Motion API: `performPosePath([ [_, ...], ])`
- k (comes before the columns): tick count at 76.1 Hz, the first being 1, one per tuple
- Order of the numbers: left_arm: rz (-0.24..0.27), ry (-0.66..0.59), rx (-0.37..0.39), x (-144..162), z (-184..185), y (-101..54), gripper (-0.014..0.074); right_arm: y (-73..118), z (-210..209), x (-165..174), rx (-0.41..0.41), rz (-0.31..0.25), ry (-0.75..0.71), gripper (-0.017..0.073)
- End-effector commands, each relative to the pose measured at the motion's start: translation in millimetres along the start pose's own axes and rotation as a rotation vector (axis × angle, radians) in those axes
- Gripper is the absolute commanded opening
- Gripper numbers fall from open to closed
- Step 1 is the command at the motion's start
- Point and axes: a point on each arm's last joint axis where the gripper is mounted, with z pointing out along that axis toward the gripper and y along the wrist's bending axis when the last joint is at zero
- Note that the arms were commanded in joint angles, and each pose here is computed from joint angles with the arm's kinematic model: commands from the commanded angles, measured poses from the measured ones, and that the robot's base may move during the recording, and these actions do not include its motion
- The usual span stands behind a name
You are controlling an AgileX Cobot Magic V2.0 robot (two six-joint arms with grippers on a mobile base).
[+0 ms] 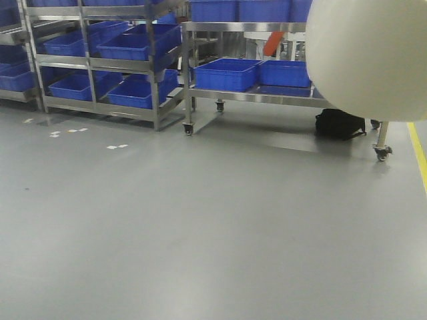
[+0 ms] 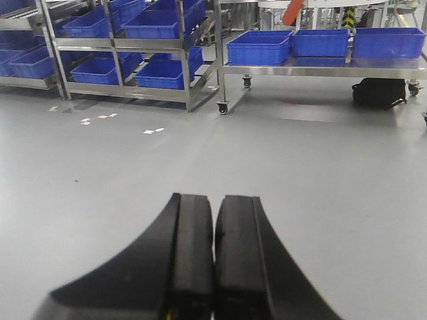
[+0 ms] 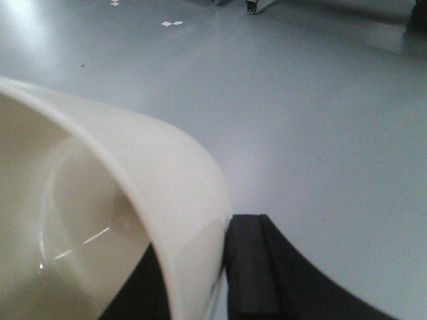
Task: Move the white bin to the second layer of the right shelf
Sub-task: 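Drive the base past the racks of blue crates holding the bin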
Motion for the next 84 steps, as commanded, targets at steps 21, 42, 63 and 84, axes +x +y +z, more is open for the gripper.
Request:
performPosePath([
  [21, -0.005, -0.065, 0.003, 3.6, 1.0, -0.5, 0.0085, 1.9, -5.4, -19.5, -0.020, -0.007, -0.138, 0.0055],
  [42, -0.005, -0.065, 0.003, 3.6, 1.0, -0.5, 0.0085, 1.9, -5.4, -19.5, -0.020, -0.007, -0.138, 0.0055],
  [63, -0.005, -0.065, 0.003, 3.6, 1.0, -0.5, 0.0085, 1.9, -5.4, -19.5, -0.020, -0.007, -0.138, 0.0055],
  [84, -0.005, -0.065, 0.003, 3.6, 1.0, -0.5, 0.0085, 1.9, -5.4, -19.5, -0.020, -0.007, -0.138, 0.0055],
])
